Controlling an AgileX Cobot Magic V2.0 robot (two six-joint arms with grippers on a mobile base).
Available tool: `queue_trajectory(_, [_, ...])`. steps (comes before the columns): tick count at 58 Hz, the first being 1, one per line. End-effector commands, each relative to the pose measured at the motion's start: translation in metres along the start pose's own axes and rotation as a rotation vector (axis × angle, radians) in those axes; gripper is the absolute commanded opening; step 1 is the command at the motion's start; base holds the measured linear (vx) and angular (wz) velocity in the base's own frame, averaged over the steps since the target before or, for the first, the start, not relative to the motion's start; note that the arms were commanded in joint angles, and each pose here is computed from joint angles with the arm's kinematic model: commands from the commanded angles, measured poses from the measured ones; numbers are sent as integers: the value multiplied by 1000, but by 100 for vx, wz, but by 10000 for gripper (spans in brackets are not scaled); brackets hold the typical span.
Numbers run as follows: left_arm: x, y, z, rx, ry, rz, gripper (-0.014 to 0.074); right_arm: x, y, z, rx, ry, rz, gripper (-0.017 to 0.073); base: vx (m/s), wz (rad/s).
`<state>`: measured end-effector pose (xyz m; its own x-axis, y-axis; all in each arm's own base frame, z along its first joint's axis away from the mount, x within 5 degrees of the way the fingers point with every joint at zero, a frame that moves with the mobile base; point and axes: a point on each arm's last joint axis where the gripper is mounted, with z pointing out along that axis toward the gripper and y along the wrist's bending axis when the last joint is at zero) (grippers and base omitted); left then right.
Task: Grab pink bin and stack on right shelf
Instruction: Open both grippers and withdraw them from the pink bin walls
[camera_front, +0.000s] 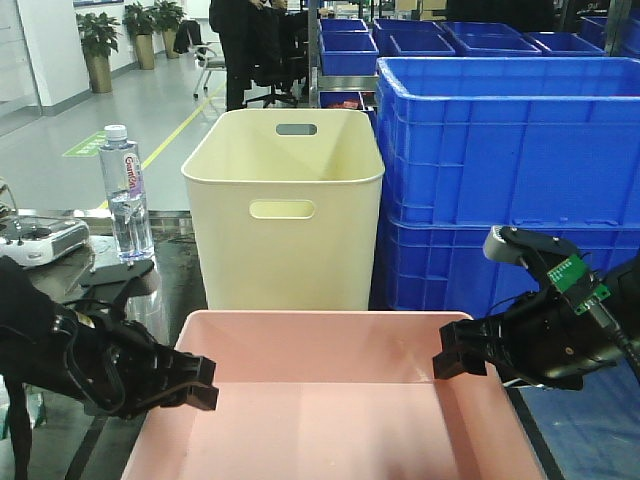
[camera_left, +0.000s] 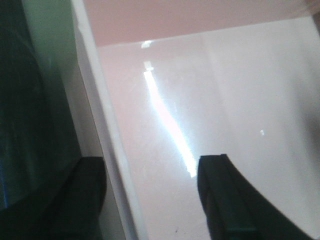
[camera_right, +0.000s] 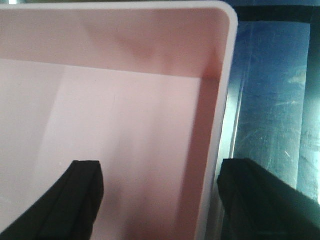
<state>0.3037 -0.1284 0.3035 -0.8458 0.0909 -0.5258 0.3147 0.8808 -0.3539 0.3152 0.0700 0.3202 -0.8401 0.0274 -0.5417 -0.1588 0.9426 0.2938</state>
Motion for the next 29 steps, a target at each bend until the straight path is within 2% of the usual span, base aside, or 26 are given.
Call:
queue_trajectory(1, [-14,-15,-40,12,-204,48,549,-16,11,-34,-22,-199,-17,538,0,0])
queue_trajectory(4, [-16,-18,-54,-5,-259,79,547,-18,13,-46,-26,-256,-16,515,0,0])
queue_trajectory(8, [-15,-21,-77,-47,-338,151,540,-18,18,-67,-34,-333,-26,463,0,0])
queue_trajectory(14, [-12,-27,-116,-108,-474,258,514,-12,26,-100,-50,-423,-46,337,0,0])
queue_trajectory(17, [-9,-31,-135,-121,-561,286,481,-8,30,-117,-50,-471,-69,254,0,0])
queue_trajectory(23, [3,-34,-160,-121,-710,295,373,-1,33,-143,-40,-550,-101,88,0,0])
queue_trajectory(27, [17,-31,-166,-125,-778,293,261,2,34,-151,-27,-580,-117,-16,0,0])
queue_trajectory(29, [23,-29,-166,-128,-800,291,204,3,34,-152,-26,-588,-118,-15,0,0])
